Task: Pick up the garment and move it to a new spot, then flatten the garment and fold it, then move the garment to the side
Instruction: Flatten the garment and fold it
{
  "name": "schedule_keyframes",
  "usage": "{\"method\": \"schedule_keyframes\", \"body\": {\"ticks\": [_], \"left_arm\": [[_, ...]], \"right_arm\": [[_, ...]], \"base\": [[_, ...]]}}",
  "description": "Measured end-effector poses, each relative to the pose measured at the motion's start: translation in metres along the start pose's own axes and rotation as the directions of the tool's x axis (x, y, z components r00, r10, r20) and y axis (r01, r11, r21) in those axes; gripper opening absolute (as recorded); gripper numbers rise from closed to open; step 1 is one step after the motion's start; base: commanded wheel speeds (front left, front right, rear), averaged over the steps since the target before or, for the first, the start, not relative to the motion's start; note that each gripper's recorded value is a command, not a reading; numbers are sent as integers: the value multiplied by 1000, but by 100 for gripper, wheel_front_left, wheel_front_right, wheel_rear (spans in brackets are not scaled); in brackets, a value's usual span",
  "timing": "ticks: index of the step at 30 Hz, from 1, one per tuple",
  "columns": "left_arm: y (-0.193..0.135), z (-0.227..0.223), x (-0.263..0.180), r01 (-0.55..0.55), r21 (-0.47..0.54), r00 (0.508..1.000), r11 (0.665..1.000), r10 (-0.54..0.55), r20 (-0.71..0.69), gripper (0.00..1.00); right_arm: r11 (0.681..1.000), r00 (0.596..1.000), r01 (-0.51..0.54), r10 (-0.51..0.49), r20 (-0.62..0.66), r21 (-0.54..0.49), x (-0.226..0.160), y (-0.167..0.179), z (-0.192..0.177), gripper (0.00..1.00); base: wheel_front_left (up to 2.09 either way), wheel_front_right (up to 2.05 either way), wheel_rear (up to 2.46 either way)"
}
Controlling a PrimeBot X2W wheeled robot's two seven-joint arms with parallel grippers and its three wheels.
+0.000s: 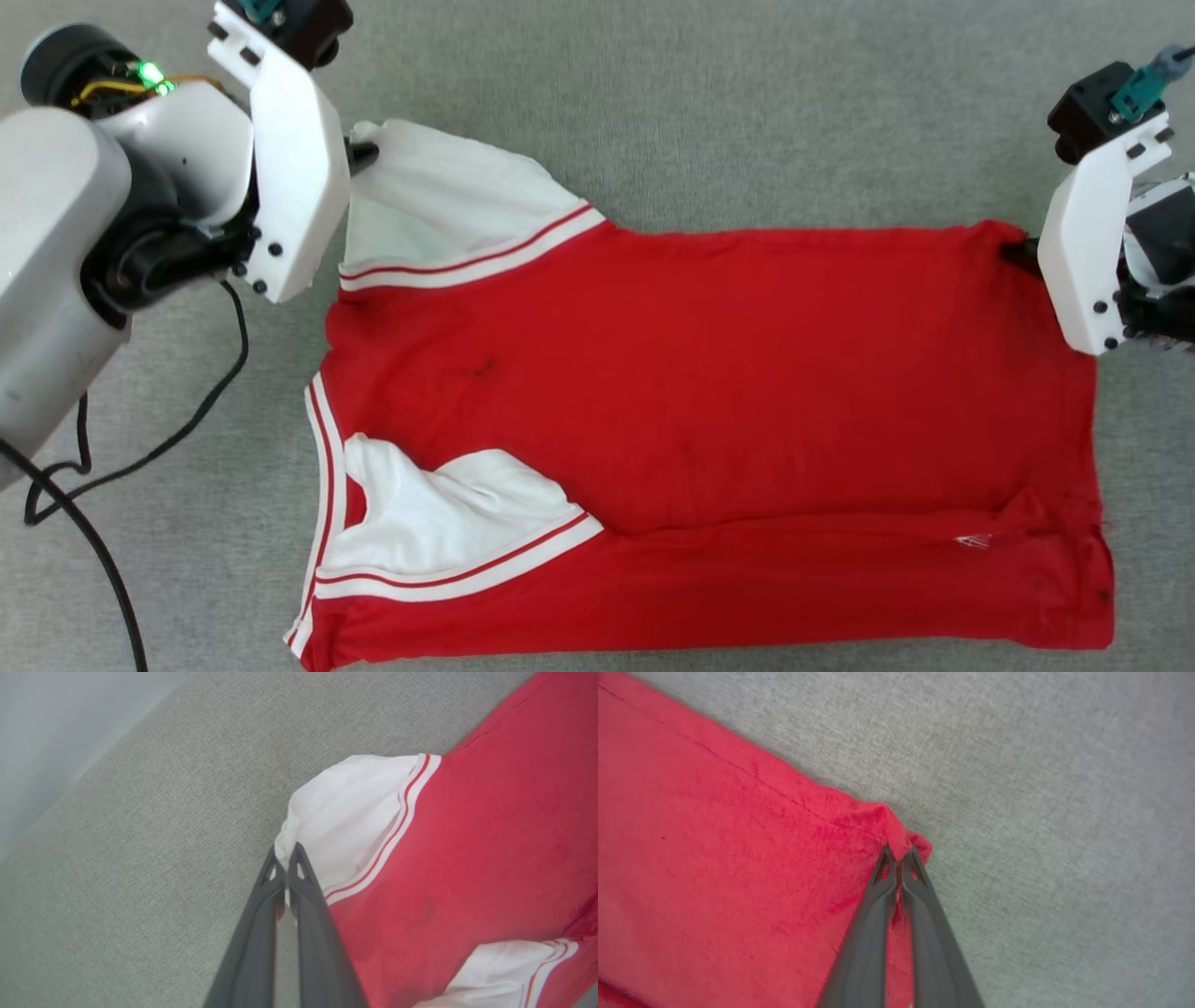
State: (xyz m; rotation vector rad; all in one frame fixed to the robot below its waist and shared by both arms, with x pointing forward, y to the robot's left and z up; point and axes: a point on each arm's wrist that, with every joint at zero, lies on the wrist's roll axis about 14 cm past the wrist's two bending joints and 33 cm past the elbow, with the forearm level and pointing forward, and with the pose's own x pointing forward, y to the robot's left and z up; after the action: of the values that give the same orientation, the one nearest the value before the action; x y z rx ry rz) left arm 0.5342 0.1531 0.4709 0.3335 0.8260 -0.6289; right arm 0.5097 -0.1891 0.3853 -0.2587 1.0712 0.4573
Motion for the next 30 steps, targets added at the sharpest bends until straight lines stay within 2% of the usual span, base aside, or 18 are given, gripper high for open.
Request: {"method": "schedule_keyframes", "body": {"ticks": [4, 15, 17, 23, 25, 30], "left_arm": [[-8, 1, -19, 5, -15, 999, 1000, -5, 44, 0], [-43, -22, -71, 5, -11, 997, 1000, -4, 83, 0], [-57, -41, -89, 5, -20, 997, 1000, -4, 76, 0], [-84, -82, -104, 23, -59, 999, 998, -21, 30, 0], [-100, -113, -105, 42, -104, 999, 994, -44, -14, 0], [-119, -149, -90, 83, -172, 993, 982, -97, -71, 0]], "right_arm": [[1000, 996, -6, 7, 87, -19, -19, 8, 8, 0], [999, 977, -2, 12, 212, -45, -70, 25, -9, 0], [999, 975, -4, 15, 223, -51, -84, 32, -28, 0], [999, 974, -28, 36, 223, -37, -96, 47, -63, 0], [999, 979, -43, 45, 199, -14, -96, 53, -88, 0], [999, 991, -46, 48, 128, -19, -84, 58, -118, 0]], "base": [[0, 0, 0], [0, 0, 0], [0, 0, 0], [0, 0, 0], [0, 0, 0], [0, 0, 0]]}}
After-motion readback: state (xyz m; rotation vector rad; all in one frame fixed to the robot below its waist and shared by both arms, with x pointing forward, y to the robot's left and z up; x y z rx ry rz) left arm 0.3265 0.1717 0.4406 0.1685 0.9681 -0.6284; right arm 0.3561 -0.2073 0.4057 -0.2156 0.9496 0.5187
